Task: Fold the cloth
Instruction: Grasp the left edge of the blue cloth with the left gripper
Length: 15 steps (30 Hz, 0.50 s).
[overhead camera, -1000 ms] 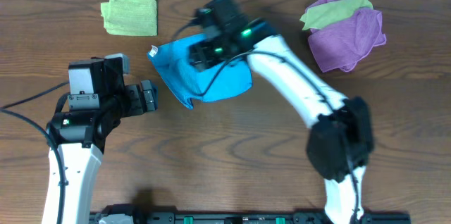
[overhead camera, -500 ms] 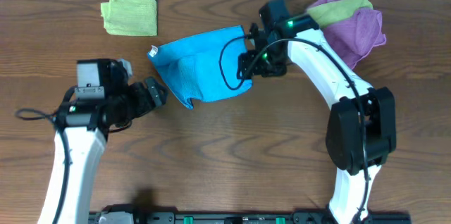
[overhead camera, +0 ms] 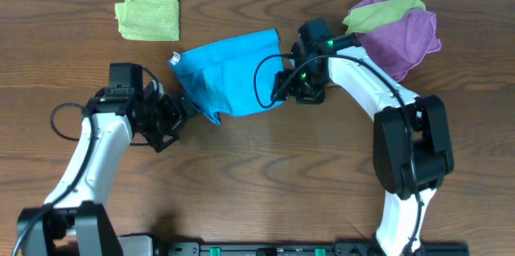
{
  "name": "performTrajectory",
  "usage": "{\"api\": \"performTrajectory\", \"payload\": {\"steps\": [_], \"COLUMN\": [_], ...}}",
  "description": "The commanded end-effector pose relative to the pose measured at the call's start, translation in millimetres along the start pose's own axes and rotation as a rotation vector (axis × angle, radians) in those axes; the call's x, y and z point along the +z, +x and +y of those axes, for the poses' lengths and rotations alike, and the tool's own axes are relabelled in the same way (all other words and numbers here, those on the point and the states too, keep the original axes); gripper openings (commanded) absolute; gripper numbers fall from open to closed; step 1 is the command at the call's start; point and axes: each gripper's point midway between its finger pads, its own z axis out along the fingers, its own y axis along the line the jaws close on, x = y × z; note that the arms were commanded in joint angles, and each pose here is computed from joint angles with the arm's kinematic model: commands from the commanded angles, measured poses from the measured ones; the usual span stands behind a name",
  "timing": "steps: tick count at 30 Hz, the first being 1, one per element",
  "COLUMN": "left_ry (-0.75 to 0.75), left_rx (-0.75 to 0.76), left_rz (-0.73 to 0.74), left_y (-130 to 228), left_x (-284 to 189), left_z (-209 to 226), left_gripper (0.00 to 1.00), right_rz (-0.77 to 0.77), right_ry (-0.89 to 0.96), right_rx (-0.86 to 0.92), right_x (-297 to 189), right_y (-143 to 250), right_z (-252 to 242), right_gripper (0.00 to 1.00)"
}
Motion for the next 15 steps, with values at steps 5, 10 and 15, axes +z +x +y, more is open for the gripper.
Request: {"api": "performTrajectory", "payload": {"steps": [5,10,15], "left_ry": [0.041,0.039,0.045], "left_rx": [-0.036,-0.053,-0.053], "left_rz": [0.058,0.072,0.076], "left_y": [-1,-5,-8], "left_x": [18,28,33], "left_z": [-3,0,0], "left_gripper": [0.95,0.95,0.95], "right_rz": [0.009,-0.002,-0.011], "right_ry": [-0.028,-0.032,-0.036], "right_rx": [0.114,0.143,0.165], "right_x": [16,22,31], "right_y": [3,1,-3], "right_z": [-7,-9,-12], "right_gripper": [0.63,0.61,0.57]}}
